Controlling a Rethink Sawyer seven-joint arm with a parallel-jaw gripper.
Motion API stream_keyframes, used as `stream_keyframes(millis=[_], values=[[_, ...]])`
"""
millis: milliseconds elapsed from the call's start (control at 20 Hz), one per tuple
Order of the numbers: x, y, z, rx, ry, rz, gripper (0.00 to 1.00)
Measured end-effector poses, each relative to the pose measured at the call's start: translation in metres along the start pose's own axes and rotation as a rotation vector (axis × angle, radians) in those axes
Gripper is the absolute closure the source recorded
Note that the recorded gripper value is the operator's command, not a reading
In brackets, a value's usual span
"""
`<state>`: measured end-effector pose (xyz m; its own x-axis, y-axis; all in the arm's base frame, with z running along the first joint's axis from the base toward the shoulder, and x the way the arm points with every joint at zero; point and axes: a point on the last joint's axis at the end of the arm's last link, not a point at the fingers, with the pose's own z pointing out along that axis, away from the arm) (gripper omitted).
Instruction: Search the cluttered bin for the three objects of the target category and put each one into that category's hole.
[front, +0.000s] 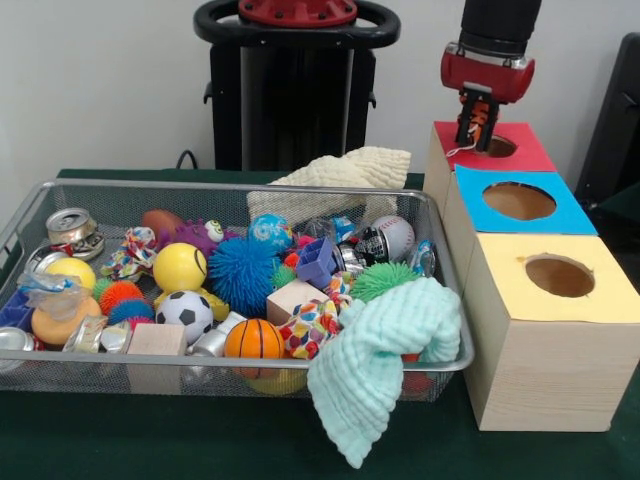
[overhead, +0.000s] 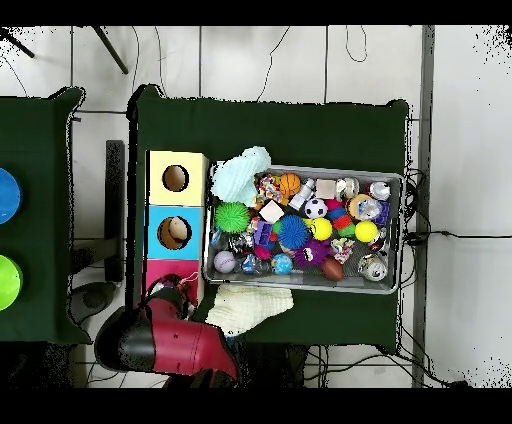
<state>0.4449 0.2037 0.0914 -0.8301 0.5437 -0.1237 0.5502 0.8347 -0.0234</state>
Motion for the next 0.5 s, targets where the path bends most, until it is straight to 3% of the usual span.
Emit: stream_keyframes(millis=[500], values=[[0.004, -0.008, -0.018, 0.065, 0.147, 0.019, 1.00]])
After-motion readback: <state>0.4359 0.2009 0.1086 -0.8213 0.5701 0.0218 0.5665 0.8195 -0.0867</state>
